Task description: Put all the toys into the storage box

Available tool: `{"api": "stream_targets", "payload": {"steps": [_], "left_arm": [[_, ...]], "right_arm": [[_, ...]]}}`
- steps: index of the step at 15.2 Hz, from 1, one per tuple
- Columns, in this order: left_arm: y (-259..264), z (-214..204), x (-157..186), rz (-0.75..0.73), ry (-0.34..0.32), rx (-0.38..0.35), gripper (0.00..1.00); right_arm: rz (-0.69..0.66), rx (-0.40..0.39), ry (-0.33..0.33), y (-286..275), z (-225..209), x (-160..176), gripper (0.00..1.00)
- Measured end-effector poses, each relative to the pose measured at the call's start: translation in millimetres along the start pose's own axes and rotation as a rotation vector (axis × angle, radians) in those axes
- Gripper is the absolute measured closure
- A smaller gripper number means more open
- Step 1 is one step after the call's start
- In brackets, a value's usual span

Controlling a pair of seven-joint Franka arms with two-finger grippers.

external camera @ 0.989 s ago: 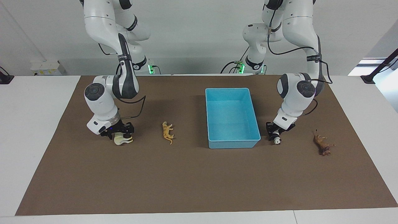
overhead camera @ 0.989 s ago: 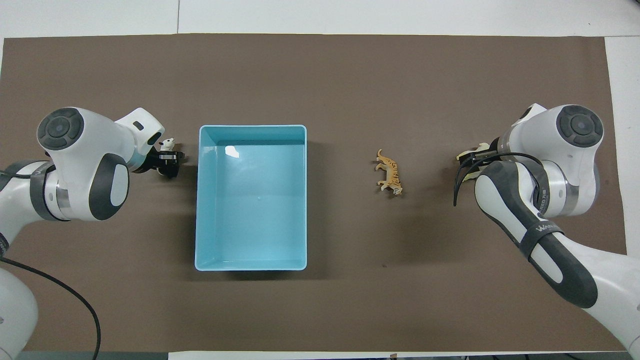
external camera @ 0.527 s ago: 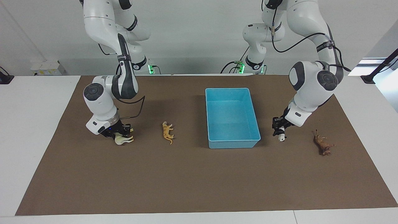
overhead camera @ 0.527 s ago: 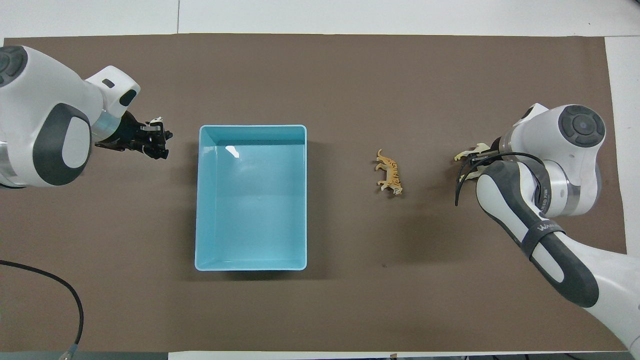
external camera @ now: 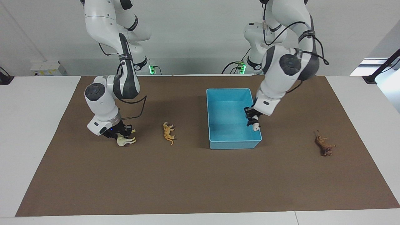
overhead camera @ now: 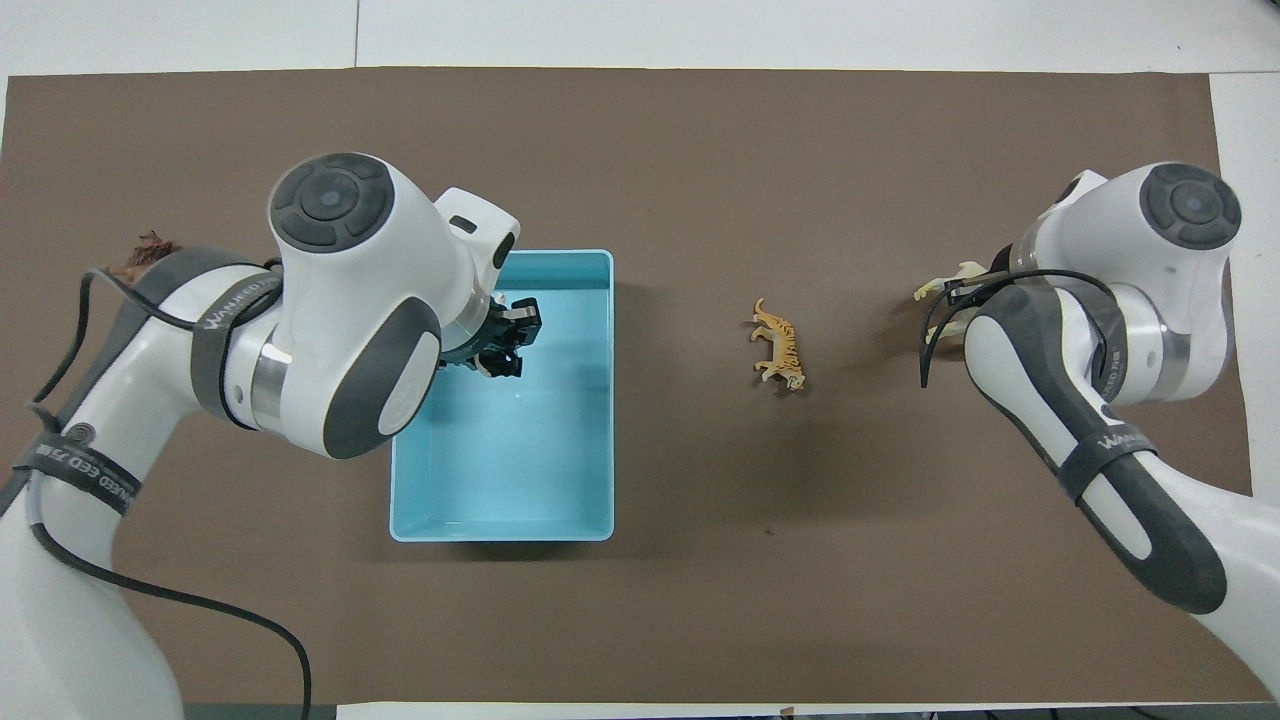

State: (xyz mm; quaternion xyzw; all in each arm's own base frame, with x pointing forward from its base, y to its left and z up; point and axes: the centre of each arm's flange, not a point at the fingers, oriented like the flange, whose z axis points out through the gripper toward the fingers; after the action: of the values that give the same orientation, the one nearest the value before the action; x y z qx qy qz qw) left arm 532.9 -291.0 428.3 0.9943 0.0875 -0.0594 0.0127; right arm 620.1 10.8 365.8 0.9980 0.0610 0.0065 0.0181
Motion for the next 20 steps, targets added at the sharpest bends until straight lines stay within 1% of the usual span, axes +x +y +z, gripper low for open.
{"api": "stream_targets", "payload": {"steps": [1, 3, 5, 6, 8, 10, 13, 15, 17, 18, 20], "left_arm": [[-4.8, 0.4, 2.1, -0.008, 0.000, 0.003, 0.41], [-23.4, -6.5, 13.6, -0.024, 0.014, 0.005, 0.21], [-51.5, -17.8, 30.2, -0.020, 0.047, 0.025, 0.01], [-71.0, -23.3, 41.1, 0.001, 0.070, 0.049, 0.00], [-123.4, -30.8, 68.2, 0.078, 0.088, 0.081, 0.00], [-189.3, -36.5, 96.6, 0.152, 0.100, 0.079, 0.00], [-291.9, -42.5, 131.4, 0.194, 0.175, 0.070, 0.00], [-344.9, -36.2, 148.9, 0.183, 0.246, 0.072, 0.00], [-375.3, -22.7, 161.7, 0.154, 0.311, 0.074, 0.00], [-384.0, -15.2, 166.6, 0.142, 0.333, 0.074, 0.00], [-395.7, 0.5, 174.7, 0.127, 0.354, 0.073, 0.00]], "right_arm": [[0.003, 0.002, -0.003, -1.5, -28.8, 6.6, 0.59], [0.033, 0.011, -0.019, -21.8, -93.3, 14.1, 0.59], [0.078, 0.018, -0.018, -65.3, -148.5, 15.8, 0.59], [0.106, 0.023, -0.008, -96.9, -168.4, 15.4, 0.59], [0.178, 0.049, 0.021, -185.5, -192.2, 10.0, 0.59], [0.203, 0.069, 0.044, -270.6, -201.2, -2.2, 0.59], [0.205, 0.097, 0.069, -365.0, -202.0, -11.2, 0.59], [0.216, 0.107, 0.070, -416.8, -177.8, -12.8, 0.59], [0.236, 0.098, 0.072, -466.7, -138.9, -14.2, 0.59], [0.236, 0.090, 0.078, -490.5, -117.8, -15.3, 0.59], [0.224, 0.076, 0.087, -522.3, -83.6, -17.2, 0.59]]}}
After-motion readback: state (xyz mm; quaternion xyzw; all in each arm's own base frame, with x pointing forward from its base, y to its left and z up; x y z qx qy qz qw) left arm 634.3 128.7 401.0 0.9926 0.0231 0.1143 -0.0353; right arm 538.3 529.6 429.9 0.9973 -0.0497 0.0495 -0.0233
